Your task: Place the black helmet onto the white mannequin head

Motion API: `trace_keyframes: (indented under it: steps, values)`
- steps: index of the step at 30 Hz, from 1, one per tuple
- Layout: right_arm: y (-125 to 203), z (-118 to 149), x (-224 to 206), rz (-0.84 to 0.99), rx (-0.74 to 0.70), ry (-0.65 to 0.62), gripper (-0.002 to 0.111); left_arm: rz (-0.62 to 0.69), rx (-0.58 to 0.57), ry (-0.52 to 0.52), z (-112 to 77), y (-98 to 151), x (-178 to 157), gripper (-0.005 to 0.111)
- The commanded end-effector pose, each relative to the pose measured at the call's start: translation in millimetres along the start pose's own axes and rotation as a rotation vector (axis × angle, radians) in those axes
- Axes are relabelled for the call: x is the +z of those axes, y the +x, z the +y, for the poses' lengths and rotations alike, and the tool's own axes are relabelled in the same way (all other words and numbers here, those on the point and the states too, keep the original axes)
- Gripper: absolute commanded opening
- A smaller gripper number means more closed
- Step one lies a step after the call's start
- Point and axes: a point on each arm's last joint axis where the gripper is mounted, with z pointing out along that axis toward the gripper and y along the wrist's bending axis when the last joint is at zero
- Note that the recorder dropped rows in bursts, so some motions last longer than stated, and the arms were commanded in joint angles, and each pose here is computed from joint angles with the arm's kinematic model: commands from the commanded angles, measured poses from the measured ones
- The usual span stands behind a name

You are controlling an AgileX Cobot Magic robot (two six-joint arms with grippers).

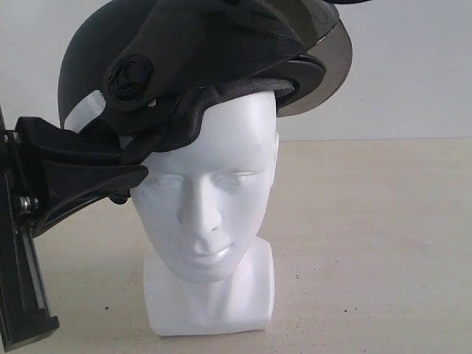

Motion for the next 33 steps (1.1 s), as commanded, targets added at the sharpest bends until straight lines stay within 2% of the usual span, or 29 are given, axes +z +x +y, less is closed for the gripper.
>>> trace_keyframes:
  steps: [1,7,10,14,20,33]
  values:
    - [1,3,-3,0.043,0.019,0.001,0.000,0.015,-0.047,0.046,-6.1,0,-1,0.005]
    - [1,3,-5,0.047,0.075,0.014,0.000,0.014,-0.063,0.051,-6.6,0,-1,0.005]
    - [-1,12,-8,0.044,0.058,0.018,0.000,0.014,-0.065,0.052,-6.6,0,-2,0.005]
    - [-1,25,-9,0.094,0.012,0.119,0.000,0.012,-0.068,0.051,-6.6,0,-2,0.005]
    - [-3,43,-2,0.097,0.019,0.081,0.000,-0.028,-0.089,0.036,-4.7,-4,-13,0.005]
    - [-3,45,-20,0.087,0.111,0.180,0.000,-0.003,-0.114,0.067,-7.6,-2,-18,0.005]
